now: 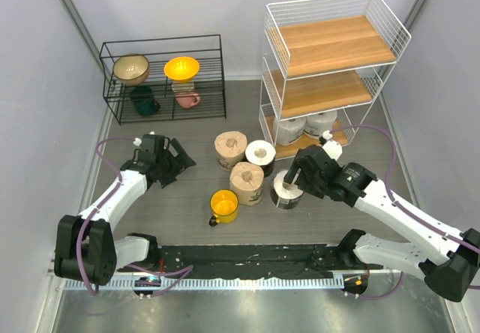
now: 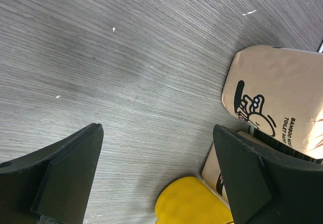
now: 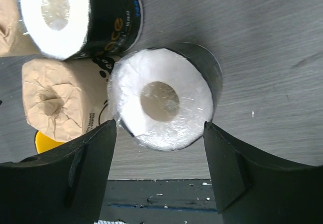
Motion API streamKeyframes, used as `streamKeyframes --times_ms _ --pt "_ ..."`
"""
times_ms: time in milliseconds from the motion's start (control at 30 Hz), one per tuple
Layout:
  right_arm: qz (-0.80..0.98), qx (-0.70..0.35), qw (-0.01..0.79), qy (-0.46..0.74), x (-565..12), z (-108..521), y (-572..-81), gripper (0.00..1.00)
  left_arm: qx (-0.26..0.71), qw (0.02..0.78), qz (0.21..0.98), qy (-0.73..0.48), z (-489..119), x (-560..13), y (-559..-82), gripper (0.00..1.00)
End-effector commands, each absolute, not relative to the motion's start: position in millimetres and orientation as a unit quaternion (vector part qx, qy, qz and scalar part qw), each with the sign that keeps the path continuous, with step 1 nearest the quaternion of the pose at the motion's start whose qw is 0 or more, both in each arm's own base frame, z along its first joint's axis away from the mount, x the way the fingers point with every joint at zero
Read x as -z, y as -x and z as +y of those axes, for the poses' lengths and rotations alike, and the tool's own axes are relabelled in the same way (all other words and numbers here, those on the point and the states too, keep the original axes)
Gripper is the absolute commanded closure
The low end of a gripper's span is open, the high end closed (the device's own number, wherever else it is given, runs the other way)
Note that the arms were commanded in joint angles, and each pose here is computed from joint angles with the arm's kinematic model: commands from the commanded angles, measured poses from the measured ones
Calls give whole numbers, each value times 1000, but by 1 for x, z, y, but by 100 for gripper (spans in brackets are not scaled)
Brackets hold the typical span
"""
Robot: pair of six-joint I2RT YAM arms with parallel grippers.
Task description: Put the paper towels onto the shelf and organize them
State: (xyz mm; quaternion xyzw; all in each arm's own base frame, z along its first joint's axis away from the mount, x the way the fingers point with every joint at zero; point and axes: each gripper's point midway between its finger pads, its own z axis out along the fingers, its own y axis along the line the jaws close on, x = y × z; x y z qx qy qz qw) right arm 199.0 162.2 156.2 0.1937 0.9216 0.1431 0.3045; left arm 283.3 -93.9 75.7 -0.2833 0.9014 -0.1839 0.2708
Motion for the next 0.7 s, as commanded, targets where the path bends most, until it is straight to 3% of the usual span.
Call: streamKeyframes --times_ms 0,667 --pt "918 -131 305 -220 -150 150 -192 25 191 297 895 271 -95 -94 -294 4" --pt "922 -116 283 -236 -104 151 -190 31 191 288 898 272 -97 -88 -294 5"
